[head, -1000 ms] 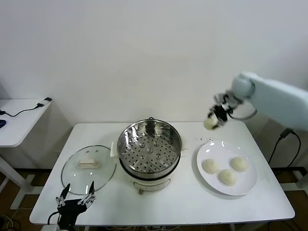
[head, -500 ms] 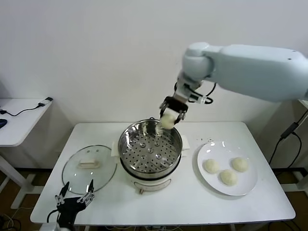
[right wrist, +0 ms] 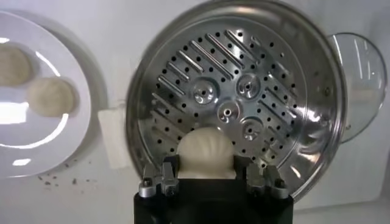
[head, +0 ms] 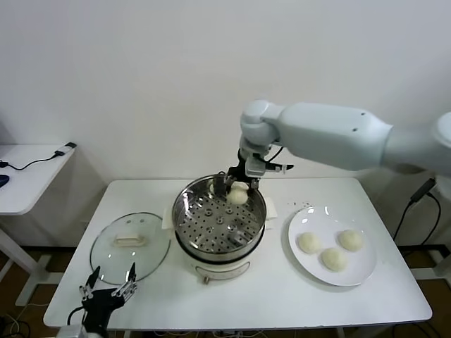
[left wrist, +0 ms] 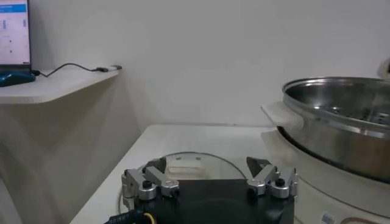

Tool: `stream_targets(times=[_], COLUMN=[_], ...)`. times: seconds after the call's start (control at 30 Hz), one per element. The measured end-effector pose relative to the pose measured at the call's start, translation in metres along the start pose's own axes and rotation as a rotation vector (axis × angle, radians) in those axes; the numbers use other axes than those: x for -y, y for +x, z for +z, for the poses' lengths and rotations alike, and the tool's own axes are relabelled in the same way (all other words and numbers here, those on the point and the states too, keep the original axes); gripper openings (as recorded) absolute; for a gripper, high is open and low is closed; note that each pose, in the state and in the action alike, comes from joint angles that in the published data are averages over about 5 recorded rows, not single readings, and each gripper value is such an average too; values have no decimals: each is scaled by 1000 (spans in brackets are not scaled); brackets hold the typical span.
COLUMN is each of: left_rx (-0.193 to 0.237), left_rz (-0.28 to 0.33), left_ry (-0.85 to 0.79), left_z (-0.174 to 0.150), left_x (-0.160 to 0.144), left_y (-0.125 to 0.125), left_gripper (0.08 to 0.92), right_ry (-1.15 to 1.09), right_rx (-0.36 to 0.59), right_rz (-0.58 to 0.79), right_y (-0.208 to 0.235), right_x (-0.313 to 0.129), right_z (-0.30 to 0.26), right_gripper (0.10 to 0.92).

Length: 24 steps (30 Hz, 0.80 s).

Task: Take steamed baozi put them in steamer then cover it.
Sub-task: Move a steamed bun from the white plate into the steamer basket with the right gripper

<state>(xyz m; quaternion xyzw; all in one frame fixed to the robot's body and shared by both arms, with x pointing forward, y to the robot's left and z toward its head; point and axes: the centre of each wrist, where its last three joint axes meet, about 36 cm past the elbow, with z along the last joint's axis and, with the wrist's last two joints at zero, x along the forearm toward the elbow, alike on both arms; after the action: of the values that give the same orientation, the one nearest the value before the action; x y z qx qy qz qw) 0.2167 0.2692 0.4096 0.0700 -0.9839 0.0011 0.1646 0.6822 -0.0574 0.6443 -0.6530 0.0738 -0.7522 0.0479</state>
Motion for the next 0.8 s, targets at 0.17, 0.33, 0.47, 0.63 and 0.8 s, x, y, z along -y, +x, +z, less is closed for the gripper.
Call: stream_targets(times=[0.17, 0.33, 0.47, 0.63, 0.8], left_rx=[0, 3, 4, 6, 8], left_rz=[-1, 0, 1, 1, 2], left_ry=[3, 5, 8, 14, 16], left_z=[0, 0, 0, 0, 0], left_x=[0, 0, 1, 2, 3], left_y=[0, 0, 0, 0, 0], left_gripper=[823, 823, 823, 823, 823], right_ry=[-4, -20, -32, -40, -48], right_rx=[8, 13, 16, 22, 26], right_rz=[18, 31, 40, 49, 54], right_y=[-24, -43, -52, -59, -55], right_x=[10, 17, 19, 20, 18], right_z=[8, 14, 19, 21, 23], right_gripper=[602, 603, 643, 764, 820])
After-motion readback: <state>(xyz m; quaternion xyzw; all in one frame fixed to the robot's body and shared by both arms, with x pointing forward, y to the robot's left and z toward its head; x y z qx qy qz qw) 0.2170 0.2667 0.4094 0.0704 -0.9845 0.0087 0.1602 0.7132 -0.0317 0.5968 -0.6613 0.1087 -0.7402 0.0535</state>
